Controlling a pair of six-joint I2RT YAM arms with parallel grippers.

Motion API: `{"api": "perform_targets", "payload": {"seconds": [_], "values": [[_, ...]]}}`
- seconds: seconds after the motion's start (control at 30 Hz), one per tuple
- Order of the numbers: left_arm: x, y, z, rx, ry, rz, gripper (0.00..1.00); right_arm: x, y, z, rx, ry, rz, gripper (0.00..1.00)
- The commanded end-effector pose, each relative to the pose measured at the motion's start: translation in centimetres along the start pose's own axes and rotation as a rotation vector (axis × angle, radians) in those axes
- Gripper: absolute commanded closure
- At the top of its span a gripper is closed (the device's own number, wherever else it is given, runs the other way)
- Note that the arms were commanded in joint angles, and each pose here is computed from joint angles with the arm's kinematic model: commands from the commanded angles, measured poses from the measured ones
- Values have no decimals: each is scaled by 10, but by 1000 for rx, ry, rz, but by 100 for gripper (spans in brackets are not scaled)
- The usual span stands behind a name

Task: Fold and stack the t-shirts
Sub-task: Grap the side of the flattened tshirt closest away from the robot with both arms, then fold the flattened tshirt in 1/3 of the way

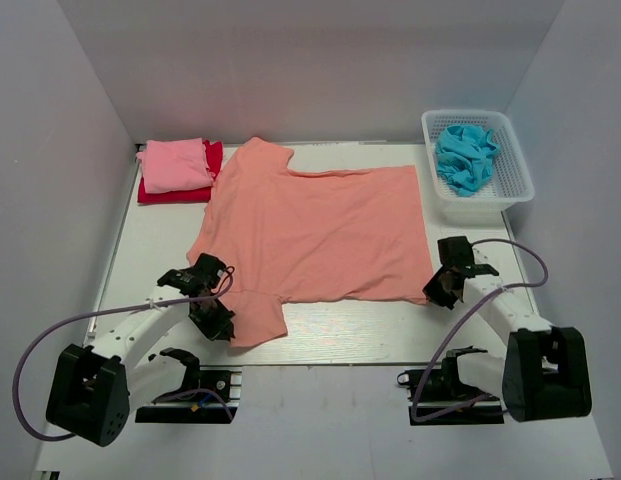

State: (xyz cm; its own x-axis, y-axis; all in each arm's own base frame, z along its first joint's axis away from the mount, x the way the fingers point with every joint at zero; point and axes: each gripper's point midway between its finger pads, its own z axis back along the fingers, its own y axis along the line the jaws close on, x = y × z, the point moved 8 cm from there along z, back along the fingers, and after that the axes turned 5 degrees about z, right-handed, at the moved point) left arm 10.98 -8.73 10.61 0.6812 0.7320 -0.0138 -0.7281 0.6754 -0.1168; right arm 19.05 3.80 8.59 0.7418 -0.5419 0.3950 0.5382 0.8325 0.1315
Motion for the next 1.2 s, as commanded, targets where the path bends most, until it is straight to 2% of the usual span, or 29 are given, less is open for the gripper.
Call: {"api": "perform_targets", "payload": {"seconds": [0.0,0.13,0.17,0.27,0.37,0.47,0.67,0.73,0.87,1.0,1.17], "values": [[-6,9,5,-2,19,-13,100,-35,-29,12,-86,137,8,100],[-11,11,10,-16,50,-4,100,-30,-30,32,-69,134,39,100],[-12,12,11,-13,65,-3,100,-35,-27,37,-33,191,38,100],[-15,15,12,2,90,-1,100,-33,-20,46,-8,242,44,100],[-8,3,22,-25,55,-17,100,-28,-15,44,15,230,50,100],[7,-35,49,-125,1,-75,100,-17,-5,45,46,226,79,100],[36,-98,73,-254,-37,-214,100,19,19,55,109,140,182,100],[44,-113,69,-240,-34,-247,100,27,25,56,116,150,218,100],[72,-156,87,-258,-132,-260,100,54,43,63,120,111,245,100],[99,-184,88,-199,-206,-266,100,78,53,64,88,65,248,100],[134,-210,97,-211,-277,-245,100,103,67,64,51,30,249,100]]}}
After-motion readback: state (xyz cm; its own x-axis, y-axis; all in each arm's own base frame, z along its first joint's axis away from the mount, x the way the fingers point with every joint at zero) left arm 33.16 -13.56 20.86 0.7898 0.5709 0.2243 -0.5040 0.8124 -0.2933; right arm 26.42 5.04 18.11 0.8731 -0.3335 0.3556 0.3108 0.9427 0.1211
